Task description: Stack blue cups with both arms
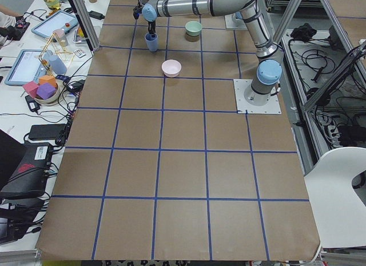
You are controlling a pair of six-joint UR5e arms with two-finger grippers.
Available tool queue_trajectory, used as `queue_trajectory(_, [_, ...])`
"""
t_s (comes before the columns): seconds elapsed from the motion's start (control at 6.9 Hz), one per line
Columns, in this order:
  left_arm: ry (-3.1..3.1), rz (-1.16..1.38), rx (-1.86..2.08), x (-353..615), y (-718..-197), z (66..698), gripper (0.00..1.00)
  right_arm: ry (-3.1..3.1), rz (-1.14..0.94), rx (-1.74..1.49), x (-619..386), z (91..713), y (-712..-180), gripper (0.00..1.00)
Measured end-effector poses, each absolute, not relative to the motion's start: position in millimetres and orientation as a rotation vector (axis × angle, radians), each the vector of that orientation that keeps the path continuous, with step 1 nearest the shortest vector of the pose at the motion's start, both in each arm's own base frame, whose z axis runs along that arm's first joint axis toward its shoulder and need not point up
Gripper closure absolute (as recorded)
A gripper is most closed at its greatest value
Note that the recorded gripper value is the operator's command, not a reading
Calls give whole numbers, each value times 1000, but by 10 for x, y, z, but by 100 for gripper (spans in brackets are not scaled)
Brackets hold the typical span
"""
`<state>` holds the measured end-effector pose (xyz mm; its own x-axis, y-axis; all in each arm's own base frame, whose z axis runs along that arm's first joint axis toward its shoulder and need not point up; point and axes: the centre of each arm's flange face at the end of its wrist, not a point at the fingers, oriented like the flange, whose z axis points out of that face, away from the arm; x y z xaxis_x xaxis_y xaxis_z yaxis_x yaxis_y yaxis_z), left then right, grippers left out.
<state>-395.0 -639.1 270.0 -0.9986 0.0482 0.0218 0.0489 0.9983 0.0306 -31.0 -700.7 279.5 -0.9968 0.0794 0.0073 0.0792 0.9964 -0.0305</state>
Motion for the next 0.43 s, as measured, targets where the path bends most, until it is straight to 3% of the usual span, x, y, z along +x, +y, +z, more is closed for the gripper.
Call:
queue_trajectory(0.14, [-3118,-39,-68,-3897,-6366,2904,0,-3134,24,-136,-353,2670,-7022,0])
queue_trajectory(0.29, [-3122,-58,-59,-3811,-6247,3297,0,-3139,1,-142,-370,2564,-7029,22])
queue_trajectory(0.43, [-3141,-120,-49,-3664,-6004,3801,0,-3143,-14,-143,-373,2499,-7034,65])
